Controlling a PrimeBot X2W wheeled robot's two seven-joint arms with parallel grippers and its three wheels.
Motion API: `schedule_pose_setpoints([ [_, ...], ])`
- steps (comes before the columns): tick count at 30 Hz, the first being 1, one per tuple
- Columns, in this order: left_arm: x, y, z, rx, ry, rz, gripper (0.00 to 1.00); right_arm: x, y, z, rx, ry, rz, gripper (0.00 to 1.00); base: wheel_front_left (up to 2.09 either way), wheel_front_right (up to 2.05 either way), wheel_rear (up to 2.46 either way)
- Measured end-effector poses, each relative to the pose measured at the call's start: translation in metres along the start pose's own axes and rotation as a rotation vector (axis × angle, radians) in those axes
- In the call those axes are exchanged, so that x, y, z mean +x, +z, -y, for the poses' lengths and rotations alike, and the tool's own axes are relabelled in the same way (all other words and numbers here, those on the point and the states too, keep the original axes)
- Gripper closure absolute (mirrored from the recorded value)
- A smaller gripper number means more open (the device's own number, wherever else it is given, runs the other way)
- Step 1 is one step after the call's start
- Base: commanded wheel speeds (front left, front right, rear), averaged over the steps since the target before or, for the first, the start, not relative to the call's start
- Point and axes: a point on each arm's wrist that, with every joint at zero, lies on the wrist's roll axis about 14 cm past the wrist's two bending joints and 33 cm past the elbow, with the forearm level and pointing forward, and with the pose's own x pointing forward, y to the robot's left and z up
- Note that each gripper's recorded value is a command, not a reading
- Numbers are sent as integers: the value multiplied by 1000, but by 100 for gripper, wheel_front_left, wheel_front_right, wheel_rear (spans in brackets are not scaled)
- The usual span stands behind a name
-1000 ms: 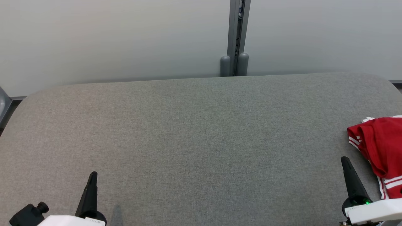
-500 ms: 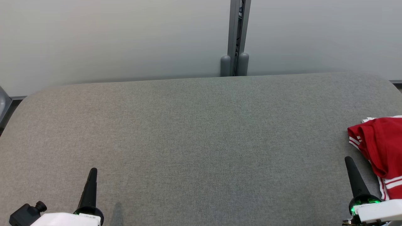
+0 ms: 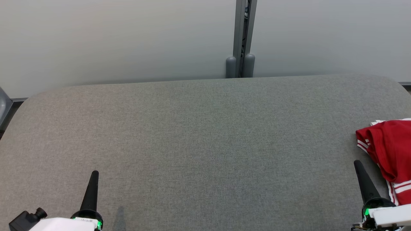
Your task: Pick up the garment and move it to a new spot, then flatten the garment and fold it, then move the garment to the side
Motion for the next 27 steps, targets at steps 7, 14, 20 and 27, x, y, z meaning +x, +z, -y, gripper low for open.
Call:
schedule_pose_setpoints([
  [7, 2, 1, 3, -58, -13, 5, 100, 0, 1, 0, 60, 1, 0, 100, 0, 0, 0],
  [14, 3, 3, 7, -115, -31, 10, 100, 0, 3, 1, 119, 2, 4, 100, 0, 0, 0],
  [20, 3, 4, 8, -160, -39, 14, 100, 0, 5, 1, 164, 4, 7, 100, 0, 0, 0],
  [27, 4, 4, 10, -214, -51, 16, 100, 0, 6, 1, 216, 6, 10, 100, 0, 0, 0],
])
